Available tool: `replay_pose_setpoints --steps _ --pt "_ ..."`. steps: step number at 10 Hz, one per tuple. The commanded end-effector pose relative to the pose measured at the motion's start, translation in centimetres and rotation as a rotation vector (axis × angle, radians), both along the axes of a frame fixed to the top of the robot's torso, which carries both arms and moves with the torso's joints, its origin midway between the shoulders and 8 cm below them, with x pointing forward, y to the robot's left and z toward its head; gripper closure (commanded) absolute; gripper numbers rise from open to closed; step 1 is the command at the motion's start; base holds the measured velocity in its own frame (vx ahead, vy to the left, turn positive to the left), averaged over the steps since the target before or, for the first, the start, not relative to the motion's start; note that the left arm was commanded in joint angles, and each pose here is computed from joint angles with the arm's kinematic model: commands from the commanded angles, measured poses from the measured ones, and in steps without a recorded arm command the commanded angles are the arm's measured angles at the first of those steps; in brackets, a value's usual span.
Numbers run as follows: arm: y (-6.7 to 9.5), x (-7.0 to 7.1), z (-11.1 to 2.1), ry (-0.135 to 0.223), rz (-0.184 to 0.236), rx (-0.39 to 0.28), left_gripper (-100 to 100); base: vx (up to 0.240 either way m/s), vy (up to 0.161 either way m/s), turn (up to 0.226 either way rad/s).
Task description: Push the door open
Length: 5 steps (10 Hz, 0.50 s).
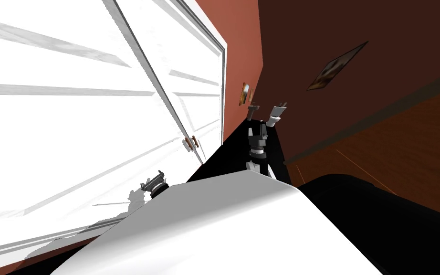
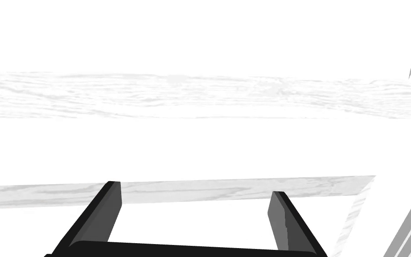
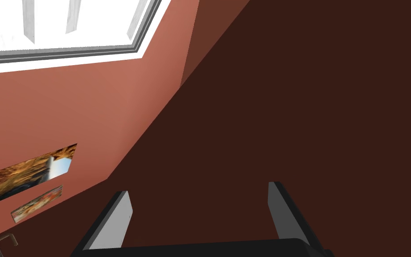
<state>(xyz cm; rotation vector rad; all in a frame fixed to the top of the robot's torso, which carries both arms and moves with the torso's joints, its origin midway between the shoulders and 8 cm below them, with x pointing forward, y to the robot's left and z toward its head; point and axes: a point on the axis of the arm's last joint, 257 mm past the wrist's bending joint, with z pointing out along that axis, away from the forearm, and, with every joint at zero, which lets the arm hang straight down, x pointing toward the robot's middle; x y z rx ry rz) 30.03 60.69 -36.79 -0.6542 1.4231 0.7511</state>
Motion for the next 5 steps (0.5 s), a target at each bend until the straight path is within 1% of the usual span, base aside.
replay_pose_setpoints --steps 1,2,3,5 --pt "0.35 -0.06 0.31 0.000 -0.003 0.008 -100 -0.027 0.215 0.092" --pt "0.51 -0.08 0.43 0.000 -0.005 0.011 -100 -0.005 0.208 0.106" --pt "0.59 -0.09 0.50 0.000 -0.005 0.013 -100 0.047 0.165 0.052" --pt "0.90 -0.13 0.75 0.001 -0.009 0.020 -100 0.095 0.181 0.074"
